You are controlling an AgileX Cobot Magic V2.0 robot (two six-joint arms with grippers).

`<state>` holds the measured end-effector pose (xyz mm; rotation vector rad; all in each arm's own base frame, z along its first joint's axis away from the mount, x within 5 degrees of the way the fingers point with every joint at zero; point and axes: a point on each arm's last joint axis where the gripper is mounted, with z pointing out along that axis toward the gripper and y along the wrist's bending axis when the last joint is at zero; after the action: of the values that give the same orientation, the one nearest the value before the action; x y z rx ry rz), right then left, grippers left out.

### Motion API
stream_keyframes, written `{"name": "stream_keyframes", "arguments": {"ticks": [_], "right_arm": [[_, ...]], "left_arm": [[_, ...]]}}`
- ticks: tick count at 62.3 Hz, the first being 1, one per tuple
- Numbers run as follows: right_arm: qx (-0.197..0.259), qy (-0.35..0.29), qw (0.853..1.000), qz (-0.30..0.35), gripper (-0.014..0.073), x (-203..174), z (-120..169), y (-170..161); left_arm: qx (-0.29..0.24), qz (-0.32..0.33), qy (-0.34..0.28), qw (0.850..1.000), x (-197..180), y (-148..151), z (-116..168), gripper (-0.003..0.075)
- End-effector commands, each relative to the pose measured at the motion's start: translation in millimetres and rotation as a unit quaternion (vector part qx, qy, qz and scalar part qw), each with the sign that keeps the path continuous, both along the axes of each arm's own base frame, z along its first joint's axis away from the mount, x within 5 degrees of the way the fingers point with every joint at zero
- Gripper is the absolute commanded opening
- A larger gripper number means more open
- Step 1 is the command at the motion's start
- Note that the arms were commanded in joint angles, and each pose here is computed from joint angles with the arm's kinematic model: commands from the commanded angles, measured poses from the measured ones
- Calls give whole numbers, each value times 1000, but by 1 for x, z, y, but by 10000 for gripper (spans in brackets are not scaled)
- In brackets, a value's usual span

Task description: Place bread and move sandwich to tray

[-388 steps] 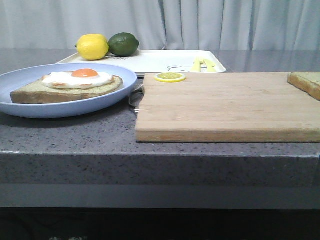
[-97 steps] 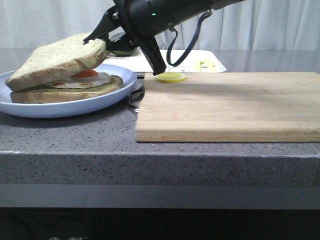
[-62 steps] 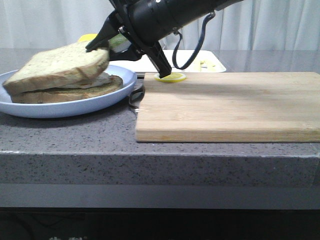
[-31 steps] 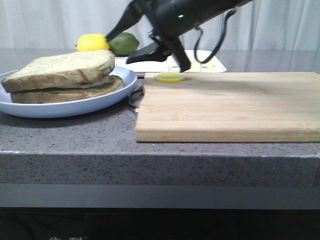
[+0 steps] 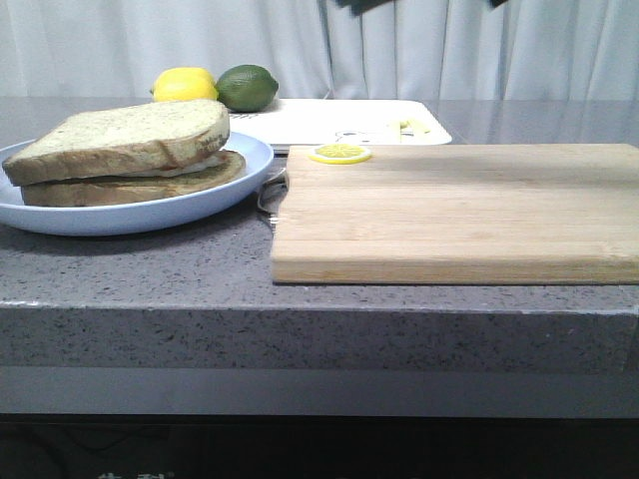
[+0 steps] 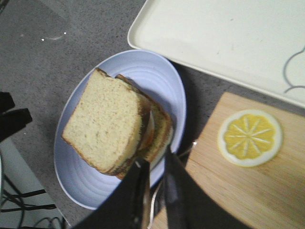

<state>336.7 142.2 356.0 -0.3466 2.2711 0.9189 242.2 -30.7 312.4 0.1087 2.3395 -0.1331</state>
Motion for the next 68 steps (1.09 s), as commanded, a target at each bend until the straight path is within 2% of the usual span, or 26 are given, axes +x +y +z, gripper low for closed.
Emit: {"name": "stream_keyframes", "arguments": {"ticks": [1,4,13,19,30,38,44,56,68], "right_arm": [[-16,-64,998,-13,-24,-19,40,-19],[-37,-75,996,-17,-75,-25,45,-28],[-111,-85,988,-61,-60,-43,60,-62],[-177,-89,974,-112,-60,-55,68,-89],[-253,-106,943,-189,-60,-87,81,-120],[-242,-143,935,-217,-60,-116,75,-124],[-216,-189,929,-234,-60,-142,67,-125],[-186,-254,912,-262,-60,-198,25,-129],[-173,-293,899,-276,-60,-239,-16,-132]], "left_arm": [[-10,0,-56,998,2,-2,20,545],[-10,0,-56,998,2,-2,20,545],[-10,0,-56,998,2,-2,20,545],[-10,0,-56,998,2,-2,20,545],[-10,0,-60,998,3,-2,21,545],[-11,1,-66,998,4,-2,22,545],[-11,2,-72,997,4,-2,23,545],[-11,2,-74,997,6,-2,22,545],[-8,2,-45,999,17,-3,8,545]]}}
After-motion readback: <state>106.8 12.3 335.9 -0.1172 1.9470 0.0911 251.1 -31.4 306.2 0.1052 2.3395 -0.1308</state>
